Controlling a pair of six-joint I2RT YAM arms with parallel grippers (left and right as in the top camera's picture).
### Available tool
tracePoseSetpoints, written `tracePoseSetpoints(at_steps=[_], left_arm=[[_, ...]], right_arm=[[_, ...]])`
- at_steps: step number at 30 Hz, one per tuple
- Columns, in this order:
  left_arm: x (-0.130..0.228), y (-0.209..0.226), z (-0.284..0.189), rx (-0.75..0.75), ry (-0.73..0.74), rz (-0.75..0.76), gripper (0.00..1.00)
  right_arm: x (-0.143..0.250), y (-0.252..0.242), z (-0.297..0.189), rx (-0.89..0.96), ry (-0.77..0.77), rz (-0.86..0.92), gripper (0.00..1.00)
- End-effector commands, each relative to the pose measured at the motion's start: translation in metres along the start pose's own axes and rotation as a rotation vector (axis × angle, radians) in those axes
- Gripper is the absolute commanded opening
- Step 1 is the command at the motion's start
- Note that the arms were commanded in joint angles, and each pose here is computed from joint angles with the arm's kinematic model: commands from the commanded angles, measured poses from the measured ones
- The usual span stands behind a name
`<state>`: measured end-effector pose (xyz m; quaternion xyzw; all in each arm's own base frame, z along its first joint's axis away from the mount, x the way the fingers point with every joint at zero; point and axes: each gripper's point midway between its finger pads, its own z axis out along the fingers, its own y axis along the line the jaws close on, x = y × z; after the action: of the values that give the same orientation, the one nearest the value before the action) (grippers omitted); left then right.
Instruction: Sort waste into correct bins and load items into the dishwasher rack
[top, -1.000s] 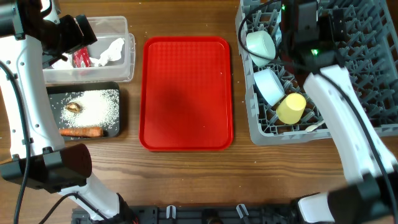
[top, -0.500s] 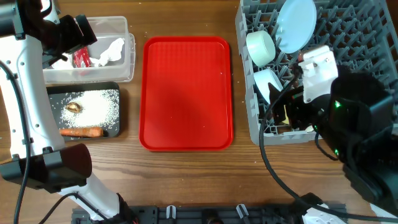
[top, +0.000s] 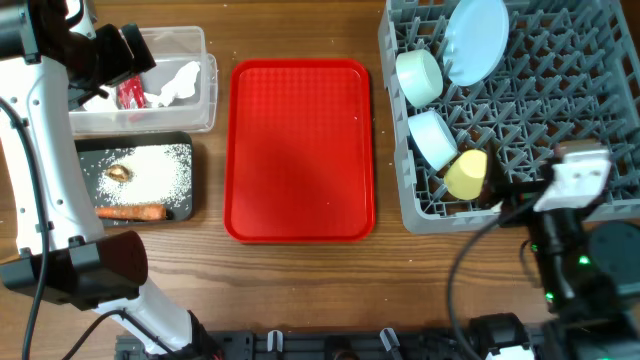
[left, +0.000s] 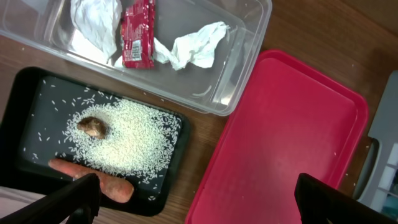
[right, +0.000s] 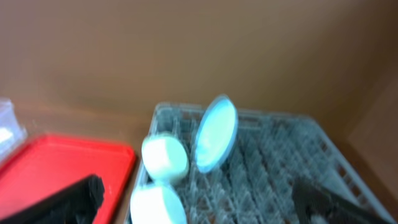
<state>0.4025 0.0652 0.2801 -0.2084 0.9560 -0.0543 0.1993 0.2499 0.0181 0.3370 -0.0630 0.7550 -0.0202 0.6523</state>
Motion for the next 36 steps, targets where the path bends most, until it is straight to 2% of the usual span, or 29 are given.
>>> tracePoseSetpoints(at_steps=[1,4,6,8,10,23,27,29,31,34,36], left_arm=[[-0.002,0.001,-0.002,0.001,-0.006,-0.016,1.00],[-0.002,0.001,-0.002,0.001,-0.007,-0.016,1.00],[-0.002,0.001,-0.002,0.001,-0.006,-0.016,1.00],[-0.002,0.001,-0.002,0.001,-0.007,-0.016,1.00],[-0.002,0.001,-0.002,0.001,-0.006,-0.016,1.00],[-0.003,0.005,-0.010,0.001,-0.026,-0.024,1.00],[0.038,-0.061,-0.072,0.115,-0.126,0.153,1.00],[0.074,-0.061,-0.084,0.124,-0.120,0.195,1.00],[0.082,-0.059,-0.082,0.173,-0.218,0.193,1.00],[0.080,-0.065,-0.061,0.305,-0.513,0.225,1.00],[0.098,-0.058,-0.044,0.385,-0.702,0.240,1.00]], right_arm=[[0.063,0.031,0.012,-0.162,-0.060,-0.017,1.00],[0.118,0.040,0.018,-0.173,-0.126,0.015,1.00],[0.143,0.040,0.017,-0.165,-0.110,0.131,1.00],[0.171,0.036,0.018,-0.137,-0.040,0.149,1.00],[0.159,0.033,0.015,-0.130,-0.102,0.138,1.00],[0.160,0.034,0.015,-0.131,-0.099,0.139,1.00],[0.160,0.033,0.015,-0.131,-0.099,0.139,1.00],[0.160,0.034,0.015,-0.131,-0.099,0.139,1.00],[0.160,0.034,0.015,-0.131,-0.099,0.139,1.00],[0.160,0.033,0.015,-0.131,-0.099,0.139,1.00],[0.160,0.033,0.015,-0.131,-0.099,0.139,0.99]])
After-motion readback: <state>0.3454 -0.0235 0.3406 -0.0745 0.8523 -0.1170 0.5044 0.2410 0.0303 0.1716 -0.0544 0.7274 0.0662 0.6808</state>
